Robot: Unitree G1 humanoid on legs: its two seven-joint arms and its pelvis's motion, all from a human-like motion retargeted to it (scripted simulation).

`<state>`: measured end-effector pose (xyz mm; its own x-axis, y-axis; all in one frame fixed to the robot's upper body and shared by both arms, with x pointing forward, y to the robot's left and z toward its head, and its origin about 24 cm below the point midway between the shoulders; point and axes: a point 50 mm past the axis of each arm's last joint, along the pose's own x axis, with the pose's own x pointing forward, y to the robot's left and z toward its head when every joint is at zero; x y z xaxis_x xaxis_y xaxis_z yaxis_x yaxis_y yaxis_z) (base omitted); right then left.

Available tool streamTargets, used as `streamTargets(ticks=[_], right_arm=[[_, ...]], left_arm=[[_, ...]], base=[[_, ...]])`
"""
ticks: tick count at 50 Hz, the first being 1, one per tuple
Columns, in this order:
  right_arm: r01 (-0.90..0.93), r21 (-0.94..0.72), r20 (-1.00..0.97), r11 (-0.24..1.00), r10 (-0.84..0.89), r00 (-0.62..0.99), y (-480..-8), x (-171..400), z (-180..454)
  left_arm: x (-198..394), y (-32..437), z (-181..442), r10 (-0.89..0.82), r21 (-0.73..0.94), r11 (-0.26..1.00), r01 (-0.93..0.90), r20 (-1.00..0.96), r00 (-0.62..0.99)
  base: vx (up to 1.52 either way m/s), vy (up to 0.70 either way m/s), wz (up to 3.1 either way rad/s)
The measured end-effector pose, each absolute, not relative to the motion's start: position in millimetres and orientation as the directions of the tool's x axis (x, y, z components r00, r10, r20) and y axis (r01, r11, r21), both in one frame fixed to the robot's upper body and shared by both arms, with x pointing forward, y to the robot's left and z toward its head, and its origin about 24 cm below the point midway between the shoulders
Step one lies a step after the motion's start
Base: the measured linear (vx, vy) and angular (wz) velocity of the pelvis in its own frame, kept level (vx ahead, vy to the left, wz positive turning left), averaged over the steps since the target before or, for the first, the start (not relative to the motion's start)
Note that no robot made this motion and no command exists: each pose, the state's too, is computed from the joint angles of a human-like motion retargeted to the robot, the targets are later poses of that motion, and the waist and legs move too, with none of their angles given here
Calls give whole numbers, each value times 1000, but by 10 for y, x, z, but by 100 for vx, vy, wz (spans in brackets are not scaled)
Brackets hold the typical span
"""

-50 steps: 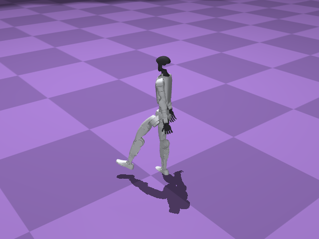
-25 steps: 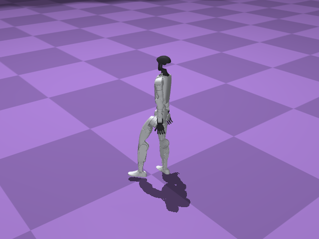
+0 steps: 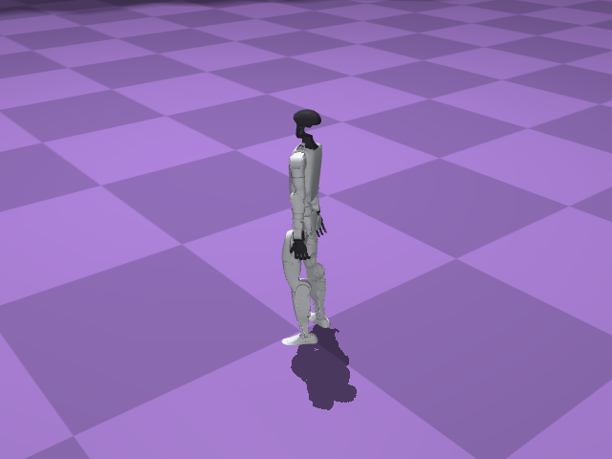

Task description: Upper body actions

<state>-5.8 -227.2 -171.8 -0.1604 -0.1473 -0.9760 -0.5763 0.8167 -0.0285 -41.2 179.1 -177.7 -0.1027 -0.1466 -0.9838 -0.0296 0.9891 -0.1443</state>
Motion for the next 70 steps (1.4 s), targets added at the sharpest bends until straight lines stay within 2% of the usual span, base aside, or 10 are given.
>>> streamTargets(ticks=[5, 13, 16, 30, 40, 45, 50, 58, 63, 70], right_arm=[[-644, 51, -986, 764, -62, -152, -2052, -9, -1765], [-845, 78, -996, 529, 1, -91, -1845, 204, -1799], [-866, 73, -997, 495, 15, -76, -1833, 278, -1796], [-729, -19, -999, 684, -39, -10, -2013, 370, -1764], [-601, 13, -997, 799, -38, -73, -2024, -59, -1771], [-544, 41, -994, 838, -21, -108, -2010, -180, -1766], [-465, 61, -997, 883, 29, -77, -1968, -80, -1776], [-421, 72, -994, 904, 100, 45, -1915, 232, -1782], [-421, 78, -993, 904, 109, 50, -1902, 238, -1783], [-577, 5, -1000, 816, 20, 19, -1944, 211, -1789]], left_arm=[[-380, 1866, -1774, -123, -118, 991, -69, -989, -85], [-500, 1886, -1753, -130, -110, 980, -168, -985, -114], [-503, 1922, -1749, -113, -93, 982, -167, -987, -116], [-485, 1890, -1751, -100, -72, 976, -208, -987, -126], [-203, 2050, -1751, -51, -46, 998, -48, -992, -114], [-34, 1997, -1771, -66, -64, 997, -53, -997, -44], [-11, 1977, -1772, -79, -77, 995, -57, -996, -39], [-17, 2030, -1758, -67, -67, 998, -2, -995, -77], [-1, 2031, -1765, -56, -56, 998, -3, -997, -55], [-72, 2004, -1767, -63, -58, 995, -79, -996, -58]], base=[[16, 15, -1], [15, 14, 8], [15, 15, -24], [13, 19, -16], [8, 6, 57], [5, 2, -19], [0, 0, 0], [-5, 0, 18], [5, -3, 37], [3, -5, 54]])
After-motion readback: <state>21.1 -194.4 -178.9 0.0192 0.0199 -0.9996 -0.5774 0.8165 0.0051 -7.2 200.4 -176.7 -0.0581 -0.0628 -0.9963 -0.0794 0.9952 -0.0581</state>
